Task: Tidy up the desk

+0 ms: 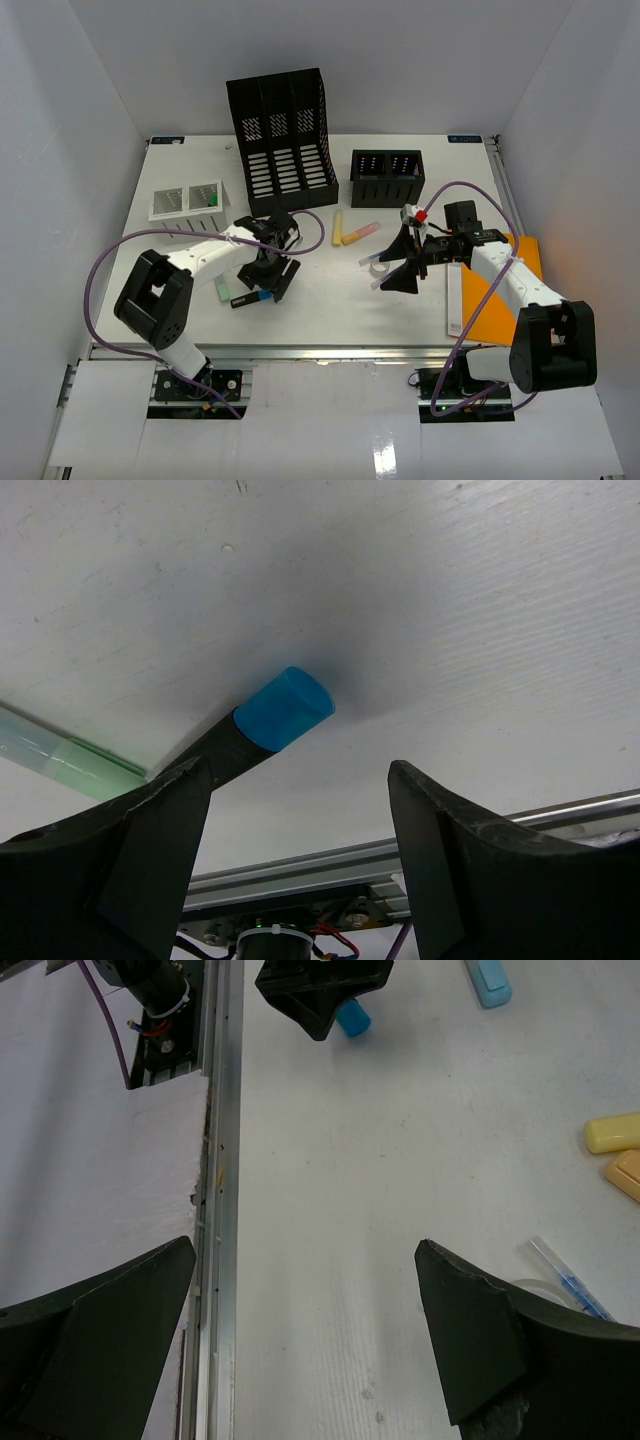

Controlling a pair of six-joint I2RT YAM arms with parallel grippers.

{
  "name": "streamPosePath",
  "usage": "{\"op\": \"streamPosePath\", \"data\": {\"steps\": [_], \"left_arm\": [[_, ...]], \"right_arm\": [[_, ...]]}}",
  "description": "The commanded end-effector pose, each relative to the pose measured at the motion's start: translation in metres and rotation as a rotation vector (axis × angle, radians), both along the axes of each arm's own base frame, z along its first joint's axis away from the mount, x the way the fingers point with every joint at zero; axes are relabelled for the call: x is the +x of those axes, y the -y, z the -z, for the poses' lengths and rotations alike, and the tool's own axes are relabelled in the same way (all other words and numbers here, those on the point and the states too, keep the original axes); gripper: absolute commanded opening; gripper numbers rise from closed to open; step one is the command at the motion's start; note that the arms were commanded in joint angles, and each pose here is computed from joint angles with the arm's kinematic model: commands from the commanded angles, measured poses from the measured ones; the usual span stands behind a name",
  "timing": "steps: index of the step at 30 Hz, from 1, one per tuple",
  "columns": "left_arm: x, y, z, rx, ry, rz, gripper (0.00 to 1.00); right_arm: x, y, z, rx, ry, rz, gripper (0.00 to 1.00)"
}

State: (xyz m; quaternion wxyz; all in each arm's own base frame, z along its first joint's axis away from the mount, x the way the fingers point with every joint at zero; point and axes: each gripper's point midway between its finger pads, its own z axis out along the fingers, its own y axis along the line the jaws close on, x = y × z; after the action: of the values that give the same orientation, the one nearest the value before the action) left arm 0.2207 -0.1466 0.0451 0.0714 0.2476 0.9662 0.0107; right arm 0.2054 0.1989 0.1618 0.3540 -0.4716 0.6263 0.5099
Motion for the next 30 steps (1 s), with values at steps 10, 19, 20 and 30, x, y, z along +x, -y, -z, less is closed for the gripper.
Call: {"op": "streamPosePath", "data": {"steps": [10,19,20,30], "left_arm": [[0.009,-0.006,0.008,0.041,0.008,0.068,0.80],[0.013,-0.008,0.013,0.065,0.010,0.074,0.79],[0.014,-0.008,0.013,0.065,0.011,0.073,0.80],[0.015,-0.008,0.014,0.064,0.020,0.078,0.78]], "right_arm": [[-0.002,0.000,-0.012,0.039,0.019,-0.015,0.98],[-0.002,0.000,-0.013,0.042,0.018,-0.014,0.98],[-0.002,0.000,-0.013,0.043,0.019,-0.014,0.98],[-0.002,0.001,-0.014,0.053,0.010,-0.010,0.98]]}}
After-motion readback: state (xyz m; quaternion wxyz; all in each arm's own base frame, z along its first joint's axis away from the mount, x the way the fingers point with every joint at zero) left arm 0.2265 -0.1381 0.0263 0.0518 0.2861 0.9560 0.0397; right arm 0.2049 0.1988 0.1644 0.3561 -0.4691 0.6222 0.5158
